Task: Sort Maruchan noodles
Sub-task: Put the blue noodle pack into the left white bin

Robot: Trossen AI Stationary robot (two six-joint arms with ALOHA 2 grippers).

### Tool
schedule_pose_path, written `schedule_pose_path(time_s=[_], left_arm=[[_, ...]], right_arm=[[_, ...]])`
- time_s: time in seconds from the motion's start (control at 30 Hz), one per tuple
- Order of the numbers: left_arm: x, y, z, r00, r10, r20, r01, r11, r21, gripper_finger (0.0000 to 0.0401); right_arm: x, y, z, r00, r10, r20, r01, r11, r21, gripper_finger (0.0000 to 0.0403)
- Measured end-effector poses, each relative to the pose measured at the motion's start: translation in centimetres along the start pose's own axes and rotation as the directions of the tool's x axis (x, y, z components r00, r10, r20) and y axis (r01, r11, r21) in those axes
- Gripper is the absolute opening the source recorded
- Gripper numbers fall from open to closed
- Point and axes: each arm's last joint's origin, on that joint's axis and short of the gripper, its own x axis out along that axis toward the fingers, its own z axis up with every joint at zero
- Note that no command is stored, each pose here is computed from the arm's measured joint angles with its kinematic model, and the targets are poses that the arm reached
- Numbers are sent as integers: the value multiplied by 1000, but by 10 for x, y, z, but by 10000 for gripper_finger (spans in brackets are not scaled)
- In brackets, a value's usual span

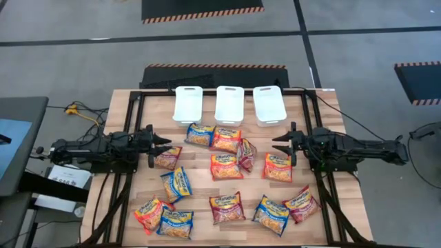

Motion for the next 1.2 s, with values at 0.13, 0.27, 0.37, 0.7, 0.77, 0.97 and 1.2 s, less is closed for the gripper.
schedule_pose_path(time_s=[0.13,0.27,0.37,0.7,0.77,0.97,1.2], left_arm=[[0,2,2,997,65,29,-64,998,-25,119],[-1,2,11,979,134,151,-104,976,-191,119],[-3,3,20,946,212,246,-113,925,-363,119],[-7,6,30,867,358,346,-163,860,-483,119],[-7,6,29,873,354,335,-165,862,-479,119],[-6,2,29,919,235,318,-109,923,-368,119],[-19,-6,58,955,104,277,-32,968,-251,119]], right_arm=[[0,0,0,1000,0,0,0,1000,0,159],[0,0,0,1000,0,0,0,1000,0,159],[0,0,0,1000,0,0,0,1000,0,159],[0,0,0,1000,0,0,0,1000,0,159],[0,0,0,1000,0,0,0,1000,0,159],[0,0,0,1000,0,0,0,1000,0,159],[0,0,0,1000,0,1,0,1000,0,159]])
